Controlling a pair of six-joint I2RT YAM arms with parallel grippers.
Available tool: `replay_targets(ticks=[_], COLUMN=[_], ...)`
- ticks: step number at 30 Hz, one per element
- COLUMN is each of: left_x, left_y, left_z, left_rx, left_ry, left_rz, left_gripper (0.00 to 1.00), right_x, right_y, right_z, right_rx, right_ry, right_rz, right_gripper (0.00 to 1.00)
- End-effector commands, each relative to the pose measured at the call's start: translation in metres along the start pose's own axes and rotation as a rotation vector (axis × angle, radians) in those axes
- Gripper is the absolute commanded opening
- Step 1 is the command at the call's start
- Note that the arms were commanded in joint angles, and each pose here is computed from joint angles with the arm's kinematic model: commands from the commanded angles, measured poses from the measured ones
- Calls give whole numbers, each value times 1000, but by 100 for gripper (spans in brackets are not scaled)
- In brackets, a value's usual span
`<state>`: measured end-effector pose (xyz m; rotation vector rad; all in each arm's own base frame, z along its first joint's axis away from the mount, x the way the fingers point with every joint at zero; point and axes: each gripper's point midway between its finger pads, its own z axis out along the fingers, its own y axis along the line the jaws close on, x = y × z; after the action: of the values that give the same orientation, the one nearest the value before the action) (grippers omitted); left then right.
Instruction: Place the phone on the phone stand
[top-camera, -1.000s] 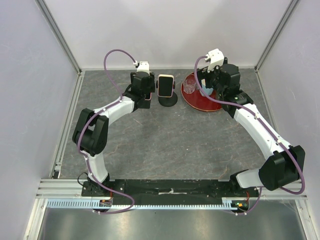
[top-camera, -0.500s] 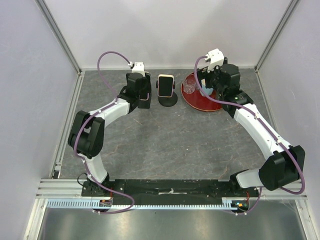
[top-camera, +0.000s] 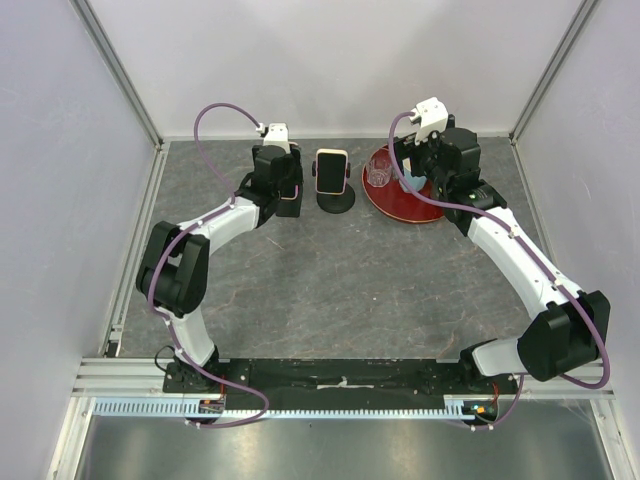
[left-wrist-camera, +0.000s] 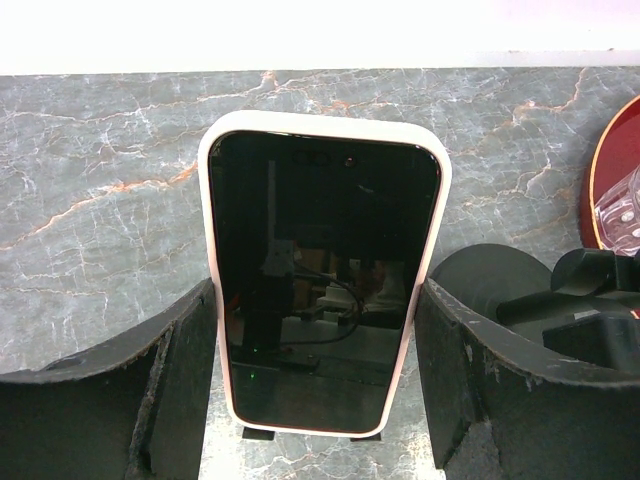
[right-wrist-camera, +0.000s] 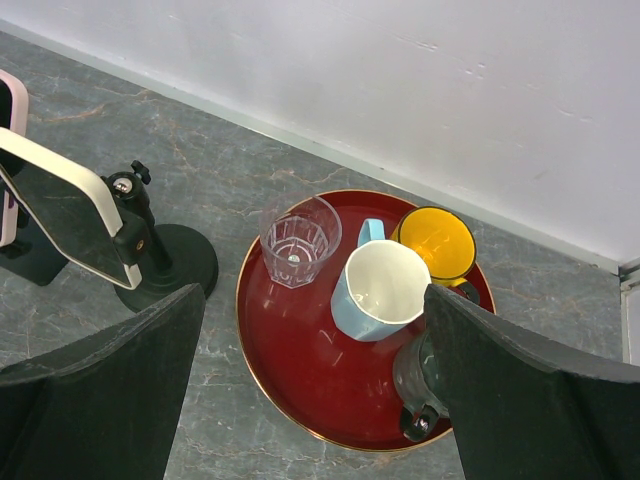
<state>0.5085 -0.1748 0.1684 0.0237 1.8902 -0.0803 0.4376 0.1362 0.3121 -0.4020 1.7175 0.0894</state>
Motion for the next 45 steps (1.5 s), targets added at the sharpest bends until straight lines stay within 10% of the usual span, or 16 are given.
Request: replay_targets(ticks=[1,20,34,40,45], left_x=[-46,-17,-23,-20,-27], left_y=[-3,3,0,-5,-4], left_z=[-3,-9,-12,-14,-21], left_rx=[0,-24,-5,39,62], left_ry=[-141,-57,-33,-1,3], left_rz=[-51,-93,-98,-105,-128], left_gripper=[2,17,59,98,100], right_x=[-12,-12,-12,-11,-11], right_y=[-2,0,-1,1,1], right_z=[1,1,2,2,2], right_rx=[2,-6,-8,-13,-14], right_ry=[-45,-45,-44,-43,-43], right_rz=[11,11,10,9,9], right_gripper=[98,98,98,98,98])
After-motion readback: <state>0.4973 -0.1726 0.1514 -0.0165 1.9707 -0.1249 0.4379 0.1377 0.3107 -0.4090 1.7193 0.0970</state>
